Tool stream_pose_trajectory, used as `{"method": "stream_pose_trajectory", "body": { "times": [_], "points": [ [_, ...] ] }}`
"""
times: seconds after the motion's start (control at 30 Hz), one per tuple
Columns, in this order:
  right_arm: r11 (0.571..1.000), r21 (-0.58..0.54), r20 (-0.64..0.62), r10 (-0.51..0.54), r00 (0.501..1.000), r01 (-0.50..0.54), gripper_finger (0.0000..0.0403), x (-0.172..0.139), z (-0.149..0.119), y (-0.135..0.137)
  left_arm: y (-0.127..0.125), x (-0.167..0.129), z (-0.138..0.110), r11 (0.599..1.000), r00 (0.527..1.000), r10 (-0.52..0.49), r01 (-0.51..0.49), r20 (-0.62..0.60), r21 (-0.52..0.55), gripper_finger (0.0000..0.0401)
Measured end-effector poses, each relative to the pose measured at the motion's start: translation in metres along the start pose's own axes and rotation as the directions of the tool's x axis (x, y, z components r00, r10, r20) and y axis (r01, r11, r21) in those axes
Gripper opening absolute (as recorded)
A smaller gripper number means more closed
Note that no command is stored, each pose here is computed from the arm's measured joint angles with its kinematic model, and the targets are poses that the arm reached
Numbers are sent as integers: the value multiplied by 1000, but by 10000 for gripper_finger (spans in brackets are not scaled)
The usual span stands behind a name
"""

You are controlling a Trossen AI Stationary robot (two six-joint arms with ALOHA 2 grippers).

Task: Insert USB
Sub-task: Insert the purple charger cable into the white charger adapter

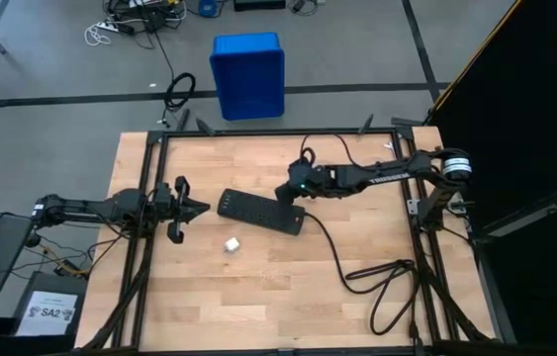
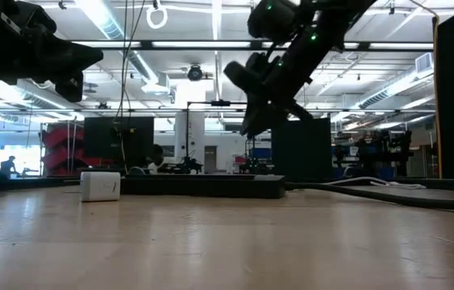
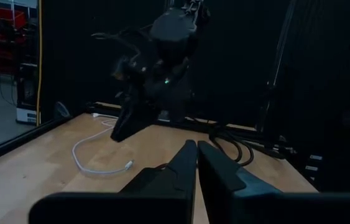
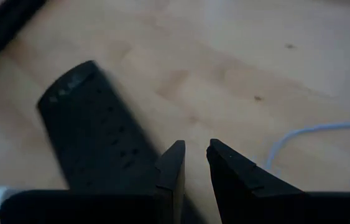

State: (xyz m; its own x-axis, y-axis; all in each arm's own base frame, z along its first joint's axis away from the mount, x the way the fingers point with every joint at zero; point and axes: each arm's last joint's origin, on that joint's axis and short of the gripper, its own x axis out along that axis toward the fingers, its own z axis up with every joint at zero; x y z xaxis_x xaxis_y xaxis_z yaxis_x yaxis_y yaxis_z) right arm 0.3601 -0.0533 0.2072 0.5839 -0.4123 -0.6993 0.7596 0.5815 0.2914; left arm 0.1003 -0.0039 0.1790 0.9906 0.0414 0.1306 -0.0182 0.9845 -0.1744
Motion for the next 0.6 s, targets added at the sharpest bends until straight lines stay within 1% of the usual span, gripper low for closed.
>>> {"method": "stream_pose_trajectory", "body": {
  "times": [0.13,0.27,0.4,0.6],
  "points": [
    [1000,11,9,-23,1000,23,53,3,11,-6,0,0,0,1000,1000,0,0,1,0,1],
    [999,33,13,-23,1000,23,62,6,17,-12,0,0,0,1000,1000,0,0,1,0,1],
    [998,62,1,-32,999,32,94,10,20,-17,0,0,0,1000,1000,0,0,1,0,1],
    [996,69,22,-50,998,48,152,10,21,-18,0,0,0,1000,1000,0,0,0,0,1]
  ]
}}
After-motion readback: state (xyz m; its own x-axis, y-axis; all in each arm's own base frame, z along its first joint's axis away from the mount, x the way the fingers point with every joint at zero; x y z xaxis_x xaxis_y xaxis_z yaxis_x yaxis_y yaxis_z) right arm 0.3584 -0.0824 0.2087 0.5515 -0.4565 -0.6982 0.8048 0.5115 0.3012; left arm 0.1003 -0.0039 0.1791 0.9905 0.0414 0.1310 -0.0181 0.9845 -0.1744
